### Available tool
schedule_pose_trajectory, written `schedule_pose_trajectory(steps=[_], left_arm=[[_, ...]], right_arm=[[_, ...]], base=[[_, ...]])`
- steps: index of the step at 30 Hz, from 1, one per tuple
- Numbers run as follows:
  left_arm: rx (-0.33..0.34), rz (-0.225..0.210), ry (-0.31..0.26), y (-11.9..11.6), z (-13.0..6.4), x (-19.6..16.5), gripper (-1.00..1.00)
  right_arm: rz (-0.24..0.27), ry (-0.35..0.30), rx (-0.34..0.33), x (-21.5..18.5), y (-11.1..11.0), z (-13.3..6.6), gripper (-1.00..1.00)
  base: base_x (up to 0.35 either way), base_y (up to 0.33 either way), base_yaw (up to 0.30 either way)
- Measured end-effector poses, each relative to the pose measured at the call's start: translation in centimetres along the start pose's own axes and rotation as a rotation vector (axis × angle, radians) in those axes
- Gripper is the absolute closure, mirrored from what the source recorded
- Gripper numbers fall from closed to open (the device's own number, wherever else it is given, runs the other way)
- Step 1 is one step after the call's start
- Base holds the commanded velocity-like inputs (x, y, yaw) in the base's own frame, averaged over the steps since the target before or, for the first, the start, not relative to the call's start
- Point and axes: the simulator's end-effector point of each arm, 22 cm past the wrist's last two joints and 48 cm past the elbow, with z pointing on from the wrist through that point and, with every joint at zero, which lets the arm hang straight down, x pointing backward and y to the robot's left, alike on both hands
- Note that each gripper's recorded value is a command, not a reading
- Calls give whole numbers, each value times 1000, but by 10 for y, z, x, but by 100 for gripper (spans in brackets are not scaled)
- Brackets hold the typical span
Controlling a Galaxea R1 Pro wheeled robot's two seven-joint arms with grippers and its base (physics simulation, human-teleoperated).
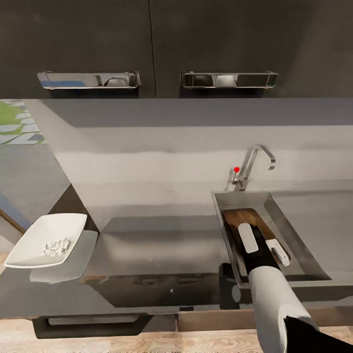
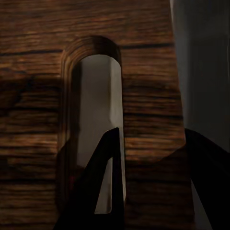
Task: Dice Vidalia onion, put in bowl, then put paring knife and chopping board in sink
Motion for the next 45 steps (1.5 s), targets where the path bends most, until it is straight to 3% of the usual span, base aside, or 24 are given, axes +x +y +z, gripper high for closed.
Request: schedule_pose_trajectory(steps=[20, 21, 34, 36, 38, 40, 42, 45], left_arm=[[-1, 4, 26, 0, 2, 11, -100], [-2, 4, 26, 1, 2, 11, -100], [-3, 4, 26, 1, 2, 11, -100], [-2, 4, 26, 1, 2, 11, -100], [-1, 4, 25, 1, 2, 10, -100], [-1, 4, 24, 1, 2, 10, -100], [0, 4, 24, 0, 2, 10, -100], [2, 4, 24, -1, 2, 10, -100]], right_arm=[[17, -33, 26, -8, -6, 18, 100], [17, -33, 26, -8, -6, 18, -100], [43, -45, 3, -19, 2, 10, -100], [68, -70, -67, -41, 22, -11, -100], [38, -122, -219, -76, 60, -65, -100], [-56, -167, -379, -96, 91, -139, -100], [-153, -207, -460, -104, 101, -183, -100], [-232, -229, -509, -101, 108, -206, -100]], base=[[0, 0, 0], [0, 0, 0], [0, 0, 0], [0, 0, 0], [0, 0, 0], [0, 0, 0], [-78, 17, 0], [-245, 63, 0]])
